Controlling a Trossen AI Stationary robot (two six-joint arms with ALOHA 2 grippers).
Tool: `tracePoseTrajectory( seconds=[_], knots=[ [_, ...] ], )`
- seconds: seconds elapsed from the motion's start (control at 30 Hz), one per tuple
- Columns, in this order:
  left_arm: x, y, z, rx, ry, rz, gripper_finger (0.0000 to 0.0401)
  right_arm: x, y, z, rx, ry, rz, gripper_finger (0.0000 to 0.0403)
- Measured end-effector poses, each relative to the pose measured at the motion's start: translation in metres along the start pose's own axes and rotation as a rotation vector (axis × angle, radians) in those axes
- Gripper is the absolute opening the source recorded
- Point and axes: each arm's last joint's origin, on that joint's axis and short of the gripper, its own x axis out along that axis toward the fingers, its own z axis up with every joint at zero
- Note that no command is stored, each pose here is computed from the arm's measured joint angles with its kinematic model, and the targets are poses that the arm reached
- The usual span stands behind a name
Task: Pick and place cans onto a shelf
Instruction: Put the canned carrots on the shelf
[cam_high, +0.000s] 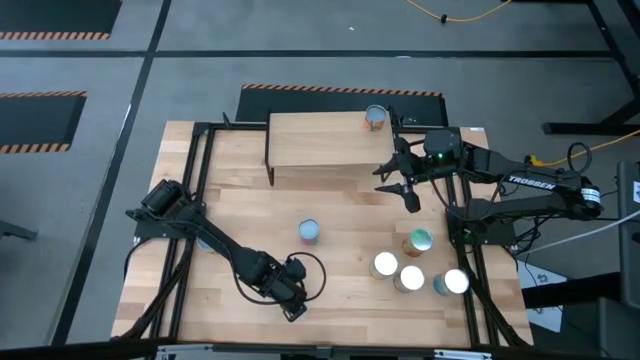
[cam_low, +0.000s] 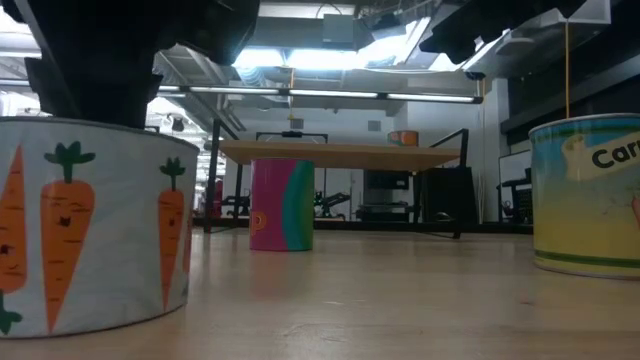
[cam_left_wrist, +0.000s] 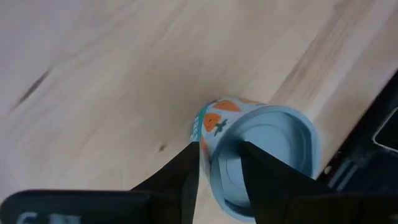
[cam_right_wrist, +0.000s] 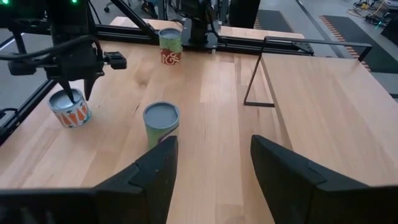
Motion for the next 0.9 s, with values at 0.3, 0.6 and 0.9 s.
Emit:
tracePoseTrajectory(
  seconds=[0.3, 0.6, 0.9],
  knots=[
    [0.000, 0.000, 0.001, 0.001, -0.023, 0.005, 0.0057, 0.000, 0.000, 0.000, 0.000, 0.001, 0.000, 0.0208],
    [-0.001, 0.000, 0.001, 0.001, -0.036, 0.006, 0.0009, 0.000, 0.000, 0.000, 0.000, 0.001, 0.000, 0.0208],
    [-0.005, -0.005, 0.012, 0.109, -0.097, -0.032, 0.0005, -0.006, 0.001, 0.002, -0.003, -0.008, -0.011, 0.0208]
  ],
)
